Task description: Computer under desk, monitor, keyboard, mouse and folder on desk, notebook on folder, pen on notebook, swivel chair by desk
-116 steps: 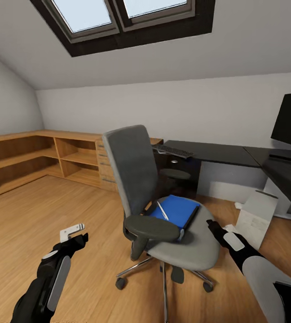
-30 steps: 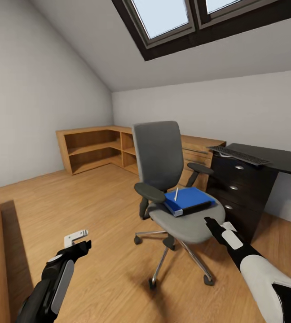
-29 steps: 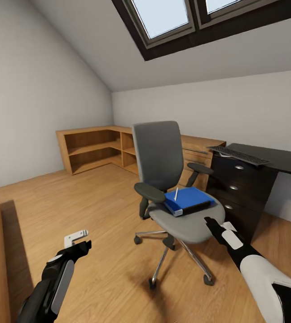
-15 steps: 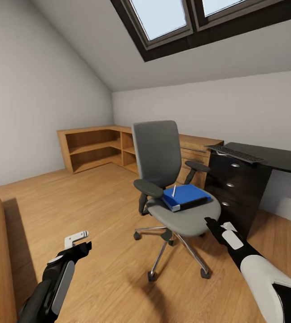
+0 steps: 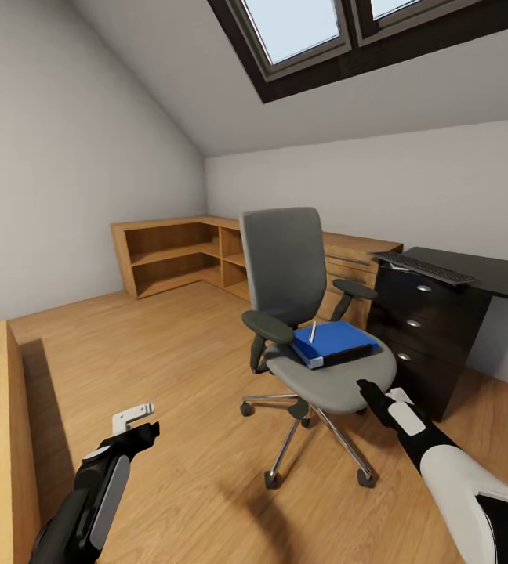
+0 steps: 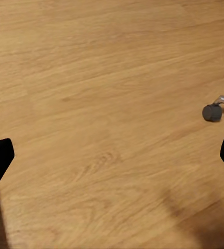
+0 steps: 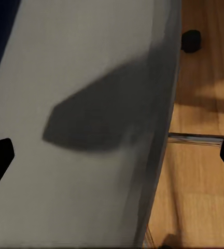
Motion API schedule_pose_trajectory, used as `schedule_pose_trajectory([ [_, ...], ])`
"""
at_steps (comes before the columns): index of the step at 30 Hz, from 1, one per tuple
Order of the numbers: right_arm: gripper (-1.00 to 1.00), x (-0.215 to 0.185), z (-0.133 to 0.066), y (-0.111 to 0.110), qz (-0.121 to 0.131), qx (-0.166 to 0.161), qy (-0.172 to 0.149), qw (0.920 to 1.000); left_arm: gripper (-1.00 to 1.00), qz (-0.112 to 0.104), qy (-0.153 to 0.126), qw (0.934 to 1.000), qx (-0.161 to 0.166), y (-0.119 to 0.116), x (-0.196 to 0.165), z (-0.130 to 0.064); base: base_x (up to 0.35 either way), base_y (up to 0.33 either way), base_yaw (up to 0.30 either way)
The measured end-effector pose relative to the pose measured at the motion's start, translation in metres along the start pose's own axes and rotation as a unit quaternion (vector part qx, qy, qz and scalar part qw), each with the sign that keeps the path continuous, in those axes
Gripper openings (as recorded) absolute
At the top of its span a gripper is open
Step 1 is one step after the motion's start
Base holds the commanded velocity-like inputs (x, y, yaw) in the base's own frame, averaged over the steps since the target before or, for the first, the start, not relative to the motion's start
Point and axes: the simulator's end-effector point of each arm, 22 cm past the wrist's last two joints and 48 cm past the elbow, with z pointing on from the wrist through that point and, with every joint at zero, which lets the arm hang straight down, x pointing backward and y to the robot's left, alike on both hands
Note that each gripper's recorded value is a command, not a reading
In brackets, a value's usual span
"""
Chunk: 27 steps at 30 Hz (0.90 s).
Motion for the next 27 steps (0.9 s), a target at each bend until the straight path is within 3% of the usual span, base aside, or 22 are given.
schedule_pose_trajectory([
  [9, 1.00, 0.002, 0.000, 0.005, -0.002, -0.005, 0.010, 0.9999, 1.00, 0.003, 0.003, 1.0000, 0.002, -0.003, 0.004, 0.001, 0.037, 0.000, 0.177],
  [14, 1.00, -0.001, 0.000, 0.007, -0.003, -0.007, 0.008, 0.9999, 1.00, 0.023, 0.008, 0.9996, 0.014, -0.019, 0.012, 0.001, 0.278, 0.000, 0.168],
  [27, 1.00, -0.001, 0.001, 0.007, -0.002, -0.008, 0.007, 0.9999, 1.00, 0.039, 0.016, 0.9988, 0.024, -0.032, 0.021, 0.001, 0.319, 0.000, 0.011],
])
